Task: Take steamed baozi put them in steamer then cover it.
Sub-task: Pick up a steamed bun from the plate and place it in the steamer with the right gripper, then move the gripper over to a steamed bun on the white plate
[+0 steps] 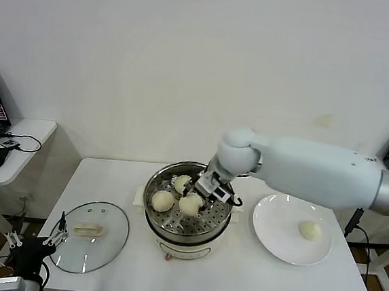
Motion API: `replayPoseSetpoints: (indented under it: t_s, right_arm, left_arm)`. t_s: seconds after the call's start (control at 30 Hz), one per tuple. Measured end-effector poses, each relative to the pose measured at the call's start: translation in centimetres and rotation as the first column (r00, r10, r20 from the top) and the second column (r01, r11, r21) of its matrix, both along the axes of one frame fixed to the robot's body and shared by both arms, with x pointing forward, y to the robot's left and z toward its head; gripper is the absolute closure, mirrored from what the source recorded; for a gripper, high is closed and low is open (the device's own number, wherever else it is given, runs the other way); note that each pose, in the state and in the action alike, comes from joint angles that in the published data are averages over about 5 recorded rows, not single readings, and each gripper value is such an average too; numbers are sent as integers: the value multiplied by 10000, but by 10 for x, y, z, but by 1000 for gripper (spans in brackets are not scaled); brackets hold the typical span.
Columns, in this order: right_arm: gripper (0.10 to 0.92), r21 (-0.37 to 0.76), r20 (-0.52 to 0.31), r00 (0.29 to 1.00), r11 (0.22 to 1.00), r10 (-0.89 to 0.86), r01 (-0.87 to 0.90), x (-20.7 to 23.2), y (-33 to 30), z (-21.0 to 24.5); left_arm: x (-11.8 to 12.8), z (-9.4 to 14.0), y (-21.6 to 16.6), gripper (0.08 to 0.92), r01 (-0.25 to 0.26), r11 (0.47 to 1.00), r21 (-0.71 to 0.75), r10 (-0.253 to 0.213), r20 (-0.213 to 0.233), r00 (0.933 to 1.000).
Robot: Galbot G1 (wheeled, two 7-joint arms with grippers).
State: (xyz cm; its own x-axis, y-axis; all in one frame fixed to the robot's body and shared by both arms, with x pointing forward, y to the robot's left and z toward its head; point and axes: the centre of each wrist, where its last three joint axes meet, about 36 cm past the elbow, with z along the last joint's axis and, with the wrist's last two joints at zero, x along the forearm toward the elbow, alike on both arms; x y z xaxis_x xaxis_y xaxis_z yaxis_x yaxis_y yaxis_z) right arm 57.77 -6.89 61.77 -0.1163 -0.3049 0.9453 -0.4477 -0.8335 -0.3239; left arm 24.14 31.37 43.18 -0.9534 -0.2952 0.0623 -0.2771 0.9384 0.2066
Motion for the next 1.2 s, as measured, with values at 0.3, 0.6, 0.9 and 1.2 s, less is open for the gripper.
replayPoseSetpoints:
  t_s: [0.3,0.6,0.9,1.2]
  right_arm:
    - [413,-593,-176,9919,9902,1256,-1264,-8,25,-15]
    - [403,-960,-301,9853,9807,1683,-1705,-11,28,-20]
    - [217,-1017,-239,9831,9778,1816,-1831,-11,24,-15]
    - [199,-553,93,9983,9969,573,-567,3,-7,23]
  left_arm:
    - [0,0,-1,177,-48,10000,-66,49,54,10000]
    - [2,-2,-2,177,-55,9999,-147,56,68,10000]
    - [5,-4,-4,177,-12,9998,-211,14,68,10000]
    - [7,0,1,177,13,10000,-53,-13,117,9999]
